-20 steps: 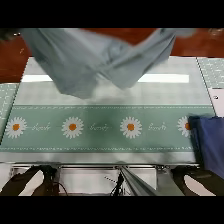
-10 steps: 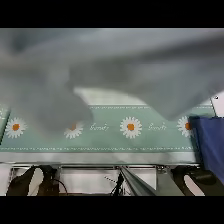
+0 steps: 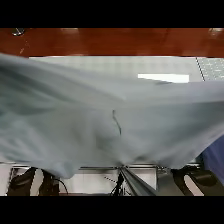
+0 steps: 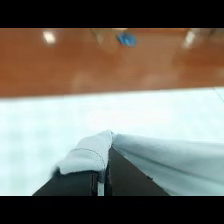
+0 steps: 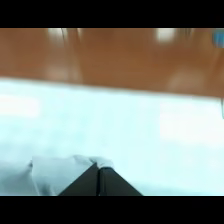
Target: Fold the shirts.
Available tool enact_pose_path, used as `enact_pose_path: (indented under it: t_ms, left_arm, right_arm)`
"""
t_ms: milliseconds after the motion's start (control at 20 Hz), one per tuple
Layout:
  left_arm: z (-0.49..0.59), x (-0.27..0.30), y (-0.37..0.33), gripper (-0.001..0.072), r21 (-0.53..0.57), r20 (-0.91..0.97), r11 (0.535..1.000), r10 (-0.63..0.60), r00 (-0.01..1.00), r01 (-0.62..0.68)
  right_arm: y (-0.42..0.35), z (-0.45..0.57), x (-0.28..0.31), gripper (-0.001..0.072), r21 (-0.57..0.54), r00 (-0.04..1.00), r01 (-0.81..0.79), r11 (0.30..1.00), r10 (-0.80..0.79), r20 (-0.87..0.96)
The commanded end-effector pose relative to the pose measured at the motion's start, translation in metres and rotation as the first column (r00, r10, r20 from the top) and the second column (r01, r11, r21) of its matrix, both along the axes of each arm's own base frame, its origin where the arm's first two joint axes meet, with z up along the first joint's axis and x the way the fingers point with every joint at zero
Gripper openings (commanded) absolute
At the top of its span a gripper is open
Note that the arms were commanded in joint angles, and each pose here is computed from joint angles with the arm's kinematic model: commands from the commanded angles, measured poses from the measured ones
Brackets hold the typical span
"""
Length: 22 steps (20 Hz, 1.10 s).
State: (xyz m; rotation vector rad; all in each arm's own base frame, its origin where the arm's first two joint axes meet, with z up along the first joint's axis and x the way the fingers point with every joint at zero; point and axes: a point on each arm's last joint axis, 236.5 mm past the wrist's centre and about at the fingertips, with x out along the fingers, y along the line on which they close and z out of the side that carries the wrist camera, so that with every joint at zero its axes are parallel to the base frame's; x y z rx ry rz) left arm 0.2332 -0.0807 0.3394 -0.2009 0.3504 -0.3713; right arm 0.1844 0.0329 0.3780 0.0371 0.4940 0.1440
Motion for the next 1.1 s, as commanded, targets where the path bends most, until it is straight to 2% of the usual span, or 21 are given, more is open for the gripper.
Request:
enact_pose_path:
  t_ms: [0, 150, 250, 400, 600, 650, 700, 750, 800, 850, 950, 1050]
  left_arm:
    - [-0.114, 0.045, 0.007, 0.0028, -0.157, -0.200, 0.988, -0.022, 0.980, -0.010]
    - [-0.199, 0.082, 0.007, 0.0029, -0.263, -0.372, 0.962, -0.030, 0.928, -0.075]
    - [-0.234, 0.104, -0.004, 0.0029, -0.271, -0.441, 0.960, -0.064, 0.895, -0.065]
    - [-0.270, 0.147, -0.010, 0.0028, -0.279, -0.489, 0.953, -0.032, 0.872, -0.121]
    - [-0.293, 0.191, -0.013, 0.0030, -0.332, -0.537, 0.926, -0.030, 0.843, -0.179]
    - [-0.296, 0.198, -0.013, 0.0054, -0.332, -0.545, 0.926, -0.032, 0.838, -0.180]
    - [-0.297, 0.204, -0.012, 0.0302, -0.331, -0.546, 0.926, -0.031, 0.837, -0.182]
    - [-0.297, 0.208, -0.012, 0.0695, -0.334, -0.548, 0.924, -0.032, 0.836, -0.184]
    - [-0.296, 0.208, -0.010, 0.0711, -0.329, -0.557, 0.929, -0.045, 0.829, -0.170]
    - [-0.293, 0.205, -0.001, 0.0710, -0.309, -0.568, 0.939, -0.055, 0.822, -0.150]
    - [-0.289, 0.191, 0.031, 0.0708, -0.272, -0.612, 0.953, -0.063, 0.788, -0.136]
    - [-0.306, 0.157, 0.079, 0.0706, -0.232, -0.744, 0.943, -0.014, 0.668, -0.238]
  right_arm:
    - [0.000, -0.077, 0.068, 0.0024, -0.006, 0.992, 0.029, 1.000, -0.030, -0.119]
    - [0.009, -0.129, 0.143, 0.0024, 0.028, 0.979, 0.049, 0.998, -0.042, -0.198]
    - [0.025, -0.160, 0.197, 0.0025, 0.076, 0.968, 0.034, 0.997, -0.014, -0.252]
    - [0.050, -0.209, 0.263, 0.0025, 0.165, 0.939, 0.027, 0.986, 0.031, -0.341]
    - [0.071, -0.267, 0.327, 0.0025, 0.249, 0.894, 0.054, 0.967, 0.065, -0.444]
    - [0.075, -0.280, 0.338, 0.0025, 0.291, 0.880, 0.081, 0.953, 0.069, -0.470]
    - [0.078, -0.288, 0.346, 0.0026, 0.349, 0.867, 0.104, 0.931, 0.087, -0.491]
    - [0.081, -0.293, 0.353, 0.0051, 0.426, 0.856, 0.132, 0.895, 0.114, -0.504]
    - [0.079, -0.294, 0.357, 0.0281, 0.493, 0.850, 0.157, 0.856, 0.138, -0.509]
    - [0.076, -0.290, 0.356, 0.0616, 0.539, 0.845, 0.143, 0.830, 0.182, -0.503]
    - [0.046, -0.285, 0.338, 0.0622, 0.544, 0.823, 0.117, 0.831, 0.225, -0.522]
    - [0.002, -0.295, 0.291, 0.0619, 0.441, 0.733, 0.100, 0.892, 0.234, -0.639]
